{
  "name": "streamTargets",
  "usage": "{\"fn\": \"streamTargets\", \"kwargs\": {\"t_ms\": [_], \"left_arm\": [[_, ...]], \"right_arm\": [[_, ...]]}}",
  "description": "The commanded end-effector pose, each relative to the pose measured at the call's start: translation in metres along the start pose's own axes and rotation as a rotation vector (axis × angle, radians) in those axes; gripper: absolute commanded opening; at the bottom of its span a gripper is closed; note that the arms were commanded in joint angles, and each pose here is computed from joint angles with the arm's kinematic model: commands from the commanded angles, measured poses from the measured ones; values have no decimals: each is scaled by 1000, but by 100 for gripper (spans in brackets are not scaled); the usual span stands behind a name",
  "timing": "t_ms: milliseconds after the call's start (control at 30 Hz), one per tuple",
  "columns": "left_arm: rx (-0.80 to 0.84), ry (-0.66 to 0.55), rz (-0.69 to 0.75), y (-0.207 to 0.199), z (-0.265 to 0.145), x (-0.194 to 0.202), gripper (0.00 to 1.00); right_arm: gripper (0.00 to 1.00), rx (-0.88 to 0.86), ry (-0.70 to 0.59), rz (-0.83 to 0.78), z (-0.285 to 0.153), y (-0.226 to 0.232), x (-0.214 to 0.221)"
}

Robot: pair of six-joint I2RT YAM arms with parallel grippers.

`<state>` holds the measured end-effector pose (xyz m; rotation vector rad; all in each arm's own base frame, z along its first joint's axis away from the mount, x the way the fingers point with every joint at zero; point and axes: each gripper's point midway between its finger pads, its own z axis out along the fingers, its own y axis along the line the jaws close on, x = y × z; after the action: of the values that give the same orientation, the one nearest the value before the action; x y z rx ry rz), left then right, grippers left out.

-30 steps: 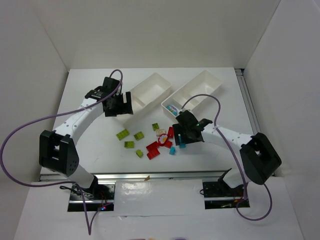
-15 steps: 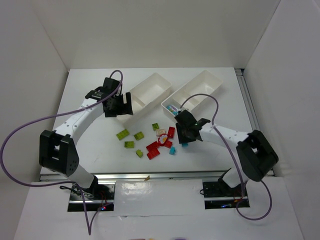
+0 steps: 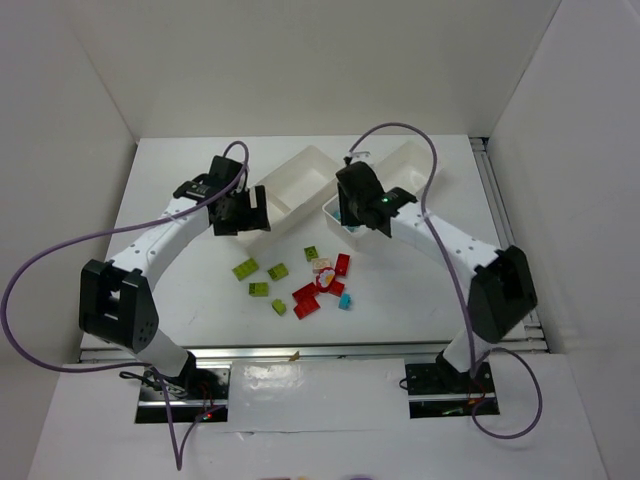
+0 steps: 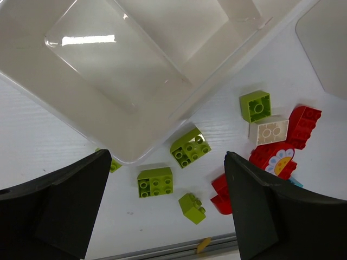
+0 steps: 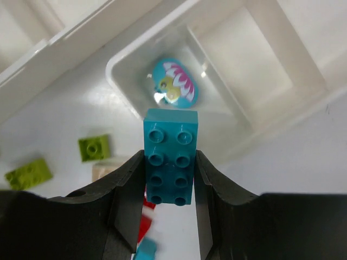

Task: Sort the legos into containers by color

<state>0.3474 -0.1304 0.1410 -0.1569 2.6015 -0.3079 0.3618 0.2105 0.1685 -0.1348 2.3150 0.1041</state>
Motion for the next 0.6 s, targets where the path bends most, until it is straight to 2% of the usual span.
{"fn": "streamTargets", "kwargs": {"t_ms": [0, 100, 167, 200, 233, 300, 367, 467, 500, 567], "left_arm": [[16, 6, 12, -3, 3, 2, 96], [8, 2, 12, -2, 0, 2, 96], [0, -2, 12, 0, 0, 2, 96], [0, -2, 12, 0, 0, 2, 96], [0, -2, 12, 0, 0, 2, 96], [0, -2, 12, 0, 0, 2, 96], [3, -10, 13, -2, -2, -1, 96], [3, -10, 13, -2, 0, -3, 96], [3, -10, 13, -2, 0, -3, 96], [-5, -14, 22, -1, 1, -6, 96]], "right_arm": [[37, 56, -34, -30, 31, -8, -27], [43, 71, -44, -19, 53, -11, -35], [51, 78, -50, -9, 60, -13, -40], [59, 82, -39, -13, 64, -13, -36], [74, 79, -48, -9, 64, -12, -38], [80, 78, -49, 0, 64, -12, -38], [80, 72, -69, 7, 51, -14, -45], [70, 50, -74, 26, 31, -14, -38], [66, 30, -53, 21, 16, -11, -23], [66, 2, -21, 18, 1, -4, 0]]}}
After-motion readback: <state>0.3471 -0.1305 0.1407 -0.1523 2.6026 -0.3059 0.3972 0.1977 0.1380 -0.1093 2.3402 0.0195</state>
